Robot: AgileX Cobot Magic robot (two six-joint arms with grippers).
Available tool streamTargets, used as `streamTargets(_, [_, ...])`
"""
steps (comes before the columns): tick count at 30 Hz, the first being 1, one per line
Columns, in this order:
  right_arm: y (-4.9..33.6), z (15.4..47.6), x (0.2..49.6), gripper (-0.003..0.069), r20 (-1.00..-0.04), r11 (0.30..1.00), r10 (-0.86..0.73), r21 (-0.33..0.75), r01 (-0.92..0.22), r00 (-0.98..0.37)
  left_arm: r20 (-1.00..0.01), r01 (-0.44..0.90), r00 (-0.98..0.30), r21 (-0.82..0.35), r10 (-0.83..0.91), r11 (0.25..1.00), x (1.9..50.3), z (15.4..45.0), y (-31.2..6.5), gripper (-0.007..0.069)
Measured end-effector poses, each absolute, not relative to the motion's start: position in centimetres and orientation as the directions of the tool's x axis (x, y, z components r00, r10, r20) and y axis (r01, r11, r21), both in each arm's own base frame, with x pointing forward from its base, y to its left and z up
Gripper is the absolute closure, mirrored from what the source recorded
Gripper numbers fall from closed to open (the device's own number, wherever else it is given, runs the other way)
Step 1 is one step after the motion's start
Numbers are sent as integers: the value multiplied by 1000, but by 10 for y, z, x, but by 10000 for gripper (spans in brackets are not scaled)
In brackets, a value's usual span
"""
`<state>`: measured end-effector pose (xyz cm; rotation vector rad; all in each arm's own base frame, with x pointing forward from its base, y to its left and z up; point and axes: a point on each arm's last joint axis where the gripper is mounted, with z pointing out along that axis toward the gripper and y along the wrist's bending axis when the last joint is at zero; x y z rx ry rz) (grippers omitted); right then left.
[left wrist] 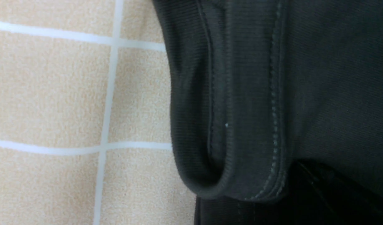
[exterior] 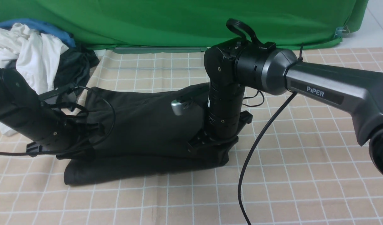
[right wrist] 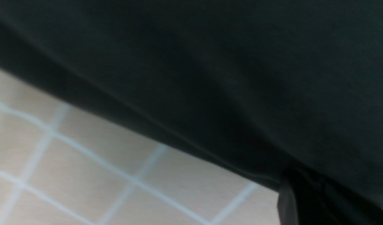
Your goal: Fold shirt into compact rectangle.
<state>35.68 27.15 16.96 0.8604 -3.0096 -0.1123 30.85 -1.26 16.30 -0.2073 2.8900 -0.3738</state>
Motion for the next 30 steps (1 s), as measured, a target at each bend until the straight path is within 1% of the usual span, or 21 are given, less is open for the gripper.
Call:
streamTargets(4, [268, 171, 358, 621, -9, 848, -527, 52, -527, -850, -202, -102, -966, -264, -159, 959, 307, 166, -13, 606])
streamTargets(7, [262, 187, 358, 621, -46, 844, -533, 36, -535, -845, -214, -66, -969, -251, -122, 966, 300, 179, -12, 606])
streamTargets(8, [257, 205, 358, 621, -88, 846, -528, 33, -532, -845, -240, -50, -964, -252, -113, 966, 297, 190, -13, 606])
streamTargets(10, [251, 229, 356, 621, -145, 848, -520, 26, -529, -842, -279, -31, -955, -255, -104, 967, 291, 206, -13, 606])
streamTargets(13, [230, 298, 343, 621, -308, 856, -485, 24, -517, -818, -379, 6, -920, -260, -96, 966, 275, 240, -15, 606])
streamTargets(14, [225, 312, 339, 621, -340, 858, -477, 22, -514, -810, -410, 17, -907, -262, -96, 965, 270, 250, -15, 606])
streamTargets(15, [218, 336, 330, 621, -395, 858, -466, 19, -514, -792, -443, 29, -891, -263, -94, 964, 265, 260, -16, 606])
streamTargets(16, [213, 349, 323, 621, -427, 857, -458, 20, -514, -780, -470, 39, -878, -263, -93, 964, 261, 268, -16, 606])
streamTargets(17, [199, 385, 305, 621, -514, 859, -438, 5, -513, -738, -536, 66, -840, -263, -89, 963, 248, 287, -17, 606])
streamTargets(18, [197, 389, 303, 621, -526, 859, -435, 2, -512, -731, -546, 69, -833, -264, -90, 962, 246, 289, -17, 606])
streamTargets(19, [183, 422, 283, 621, -614, 860, -406, -7, -510, -677, -607, 92, -790, -258, -87, 962, 232, 306, -18, 606])
streamTargets(22, [150, 479, 239, 621, -767, 867, -337, -27, -498, -546, -729, 125, -679, -235, -89, 964, 202, 335, -19, 606])
streamTargets(24, [133, 500, 214, 621, -829, 870, -299, -34, -491, -473, -777, 135, -623, -223, -92, 965, 189, 346, -19, 606])
streamTargets(25, [128, 505, 207, 621, -845, 872, -288, -36, -489, -450, -794, 140, -601, -218, -92, 966, 182, 350, -19, 606])
streamTargets(26, [116, 513, 191, 621, -880, 874, -262, -43, -485, -396, -813, 147, -575, -212, -91, 966, 174, 355, -19, 606])
streamTargets(27, [109, 517, 181, 621, -901, 875, -247, -50, -481, -356, -827, 151, -555, -208, -91, 966, 167, 358, -19, 606])
streamTargets(28, [109, 517, 181, 621, -901, 876, -248, -51, -480, -356, -829, 152, -551, -207, -91, 966, 166, 358, -19, 606])
streamTargets(29, [96, 518, 163, 621, -932, 878, -221, -62, -475, -287, -843, 157, -531, -203, -90, 967, 157, 360, -19, 606])
streamTargets(30, [91, 516, 156, 621, -943, 879, -211, -67, -472, -258, -847, 160, -524, -202, -91, 966, 153, 361, -20, 606])
